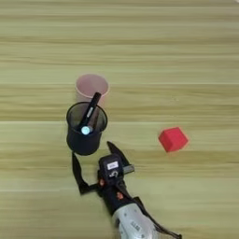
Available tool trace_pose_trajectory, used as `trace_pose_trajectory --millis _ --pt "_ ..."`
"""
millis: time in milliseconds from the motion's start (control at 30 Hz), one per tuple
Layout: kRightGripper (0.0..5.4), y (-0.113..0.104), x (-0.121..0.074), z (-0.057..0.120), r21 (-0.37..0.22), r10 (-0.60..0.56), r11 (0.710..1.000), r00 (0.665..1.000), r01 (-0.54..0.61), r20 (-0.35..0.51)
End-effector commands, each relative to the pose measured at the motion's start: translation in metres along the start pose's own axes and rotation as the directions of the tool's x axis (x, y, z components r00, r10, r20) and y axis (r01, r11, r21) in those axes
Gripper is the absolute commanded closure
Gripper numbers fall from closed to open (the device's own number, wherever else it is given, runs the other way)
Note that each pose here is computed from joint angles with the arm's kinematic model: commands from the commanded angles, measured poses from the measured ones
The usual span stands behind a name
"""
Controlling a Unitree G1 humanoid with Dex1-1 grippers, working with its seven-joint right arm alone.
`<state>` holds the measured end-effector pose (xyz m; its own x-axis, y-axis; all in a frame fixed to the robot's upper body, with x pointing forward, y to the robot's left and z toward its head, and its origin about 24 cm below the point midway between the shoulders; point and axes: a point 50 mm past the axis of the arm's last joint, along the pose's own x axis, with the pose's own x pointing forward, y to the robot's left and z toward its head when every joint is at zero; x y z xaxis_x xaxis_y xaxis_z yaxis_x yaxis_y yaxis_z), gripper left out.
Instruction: Move the objects on the table
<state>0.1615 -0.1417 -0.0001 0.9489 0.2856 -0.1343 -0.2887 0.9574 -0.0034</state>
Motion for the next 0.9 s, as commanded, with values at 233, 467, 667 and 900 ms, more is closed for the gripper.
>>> trace_pose_trajectory --millis 233,467,667,900 --pt "0.03 -0.004 0.007 0.000 0.005 0.006 1.000 1.000 -0.006 -0.011" --pt "0.03 -0.001 0.011 -0.004 0.004 0.033 0.999 0.999 -0.032 -0.027" --pt "0.03 0.001 0.015 -0.002 -0.002 0.049 0.999 0.999 -0.049 -0.022" --pt "0.03 0.003 0.021 0.005 -0.020 0.072 0.997 0.997 -0.072 -0.012"
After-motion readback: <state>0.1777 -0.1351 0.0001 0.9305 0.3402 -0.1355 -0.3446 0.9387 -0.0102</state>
